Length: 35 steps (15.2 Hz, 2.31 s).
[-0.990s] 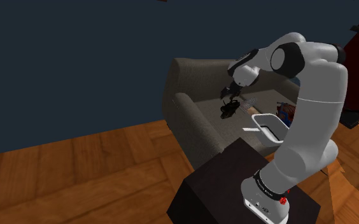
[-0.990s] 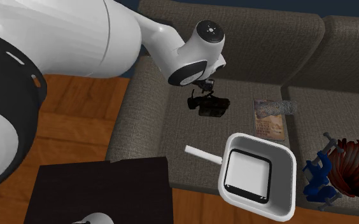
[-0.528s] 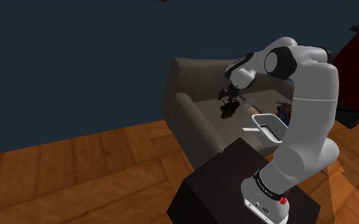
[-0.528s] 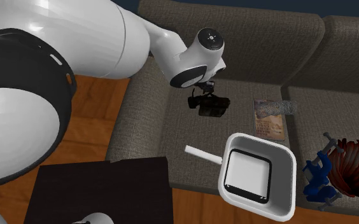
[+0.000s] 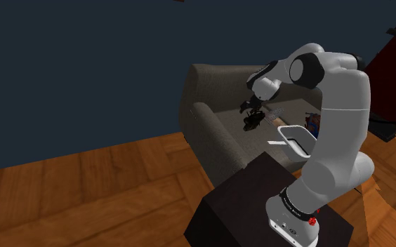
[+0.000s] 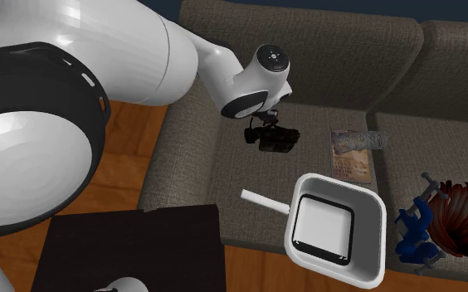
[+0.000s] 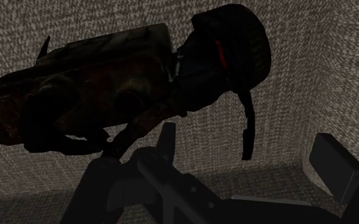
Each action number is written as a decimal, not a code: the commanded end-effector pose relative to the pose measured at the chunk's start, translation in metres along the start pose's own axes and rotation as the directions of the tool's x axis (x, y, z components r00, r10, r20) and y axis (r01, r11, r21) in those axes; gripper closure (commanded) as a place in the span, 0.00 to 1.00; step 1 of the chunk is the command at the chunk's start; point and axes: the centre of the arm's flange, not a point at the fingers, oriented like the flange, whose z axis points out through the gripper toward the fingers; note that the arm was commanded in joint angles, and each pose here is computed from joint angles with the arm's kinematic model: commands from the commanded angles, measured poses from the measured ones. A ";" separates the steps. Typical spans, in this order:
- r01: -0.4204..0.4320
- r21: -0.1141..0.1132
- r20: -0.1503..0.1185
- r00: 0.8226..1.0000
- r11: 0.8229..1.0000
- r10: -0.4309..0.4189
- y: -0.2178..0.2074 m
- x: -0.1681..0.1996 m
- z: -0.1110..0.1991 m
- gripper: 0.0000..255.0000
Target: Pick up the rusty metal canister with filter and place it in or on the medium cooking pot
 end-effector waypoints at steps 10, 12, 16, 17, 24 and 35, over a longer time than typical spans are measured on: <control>0.000 0.000 0.000 1.000 1.000 0.000 0.000 0.000 0.000 1.00; 0.000 0.000 0.000 1.000 1.000 0.000 -0.001 0.002 -0.010 1.00; 0.000 0.000 0.000 1.000 1.000 0.000 -0.003 0.005 -0.031 1.00; 0.000 0.000 0.000 1.000 1.000 0.000 -0.004 0.006 -0.036 1.00; 0.000 0.000 0.000 1.000 1.000 0.000 -0.008 0.013 -0.072 1.00; 0.000 0.000 0.000 1.000 1.000 0.000 -0.014 0.022 -0.129 1.00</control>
